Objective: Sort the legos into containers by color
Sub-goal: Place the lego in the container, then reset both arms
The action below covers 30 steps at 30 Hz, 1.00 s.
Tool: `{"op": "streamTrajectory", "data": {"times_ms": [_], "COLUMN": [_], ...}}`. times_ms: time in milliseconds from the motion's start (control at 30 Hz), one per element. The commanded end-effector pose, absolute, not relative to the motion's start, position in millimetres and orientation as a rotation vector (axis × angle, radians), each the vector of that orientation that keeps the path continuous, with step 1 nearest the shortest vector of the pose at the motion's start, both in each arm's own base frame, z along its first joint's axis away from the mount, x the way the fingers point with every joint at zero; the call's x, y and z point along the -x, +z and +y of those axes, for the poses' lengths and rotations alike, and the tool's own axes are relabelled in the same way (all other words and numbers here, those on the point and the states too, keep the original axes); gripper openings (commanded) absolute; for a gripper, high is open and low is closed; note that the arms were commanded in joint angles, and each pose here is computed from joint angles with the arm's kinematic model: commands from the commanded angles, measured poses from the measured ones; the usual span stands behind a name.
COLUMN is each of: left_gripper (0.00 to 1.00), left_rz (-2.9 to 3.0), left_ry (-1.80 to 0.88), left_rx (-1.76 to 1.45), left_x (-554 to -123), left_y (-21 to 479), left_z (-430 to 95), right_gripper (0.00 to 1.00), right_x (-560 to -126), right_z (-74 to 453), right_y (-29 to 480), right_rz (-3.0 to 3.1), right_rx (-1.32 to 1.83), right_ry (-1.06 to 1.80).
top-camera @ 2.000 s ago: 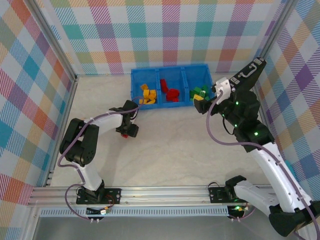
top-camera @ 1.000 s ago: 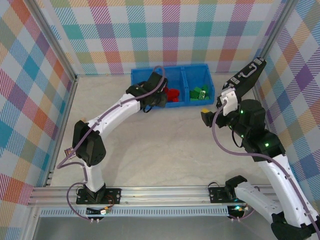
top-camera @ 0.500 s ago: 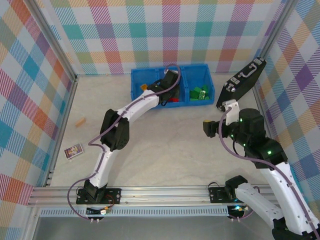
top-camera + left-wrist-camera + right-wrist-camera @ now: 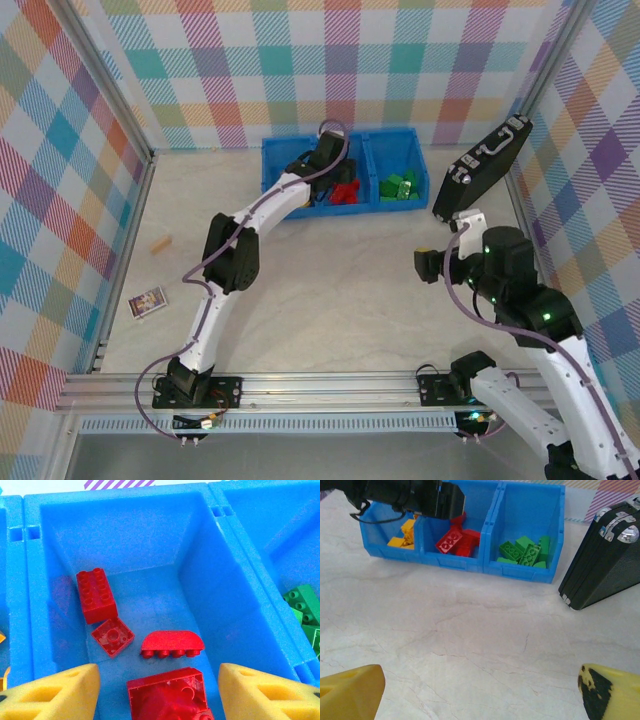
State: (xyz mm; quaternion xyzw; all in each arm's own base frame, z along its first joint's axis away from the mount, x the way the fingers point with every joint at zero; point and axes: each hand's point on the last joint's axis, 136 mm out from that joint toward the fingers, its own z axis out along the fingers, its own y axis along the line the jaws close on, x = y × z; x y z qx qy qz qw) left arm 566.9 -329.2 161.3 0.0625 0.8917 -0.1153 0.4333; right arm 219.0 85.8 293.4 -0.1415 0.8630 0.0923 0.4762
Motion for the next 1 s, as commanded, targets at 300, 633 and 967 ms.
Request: {"op": "streamTrajectory", "data": {"times_ms": [300, 633, 967], "left_gripper": [0.75, 0.96, 1.0], "left_rz": [1.767, 1.678, 1.606], "left_ry": [-0.273, 0.009, 0.222], "left_rx": [-0.259, -0.079, 0.261], "left_x": [-441, -307, -286], "left_y": [379, 305, 175], "left_z": [-206, -68, 14], "right_gripper": [0.99, 0.99, 0.99], "right_x": [-286, -298, -291], "right_z": [97, 75, 76], "right_y": [271, 250, 231], "right_rz": [1.933, 1.908, 1.973], "right_rx": [0.298, 0.2, 0.175], "right_ry": [0.141, 0.008, 0.062]}}
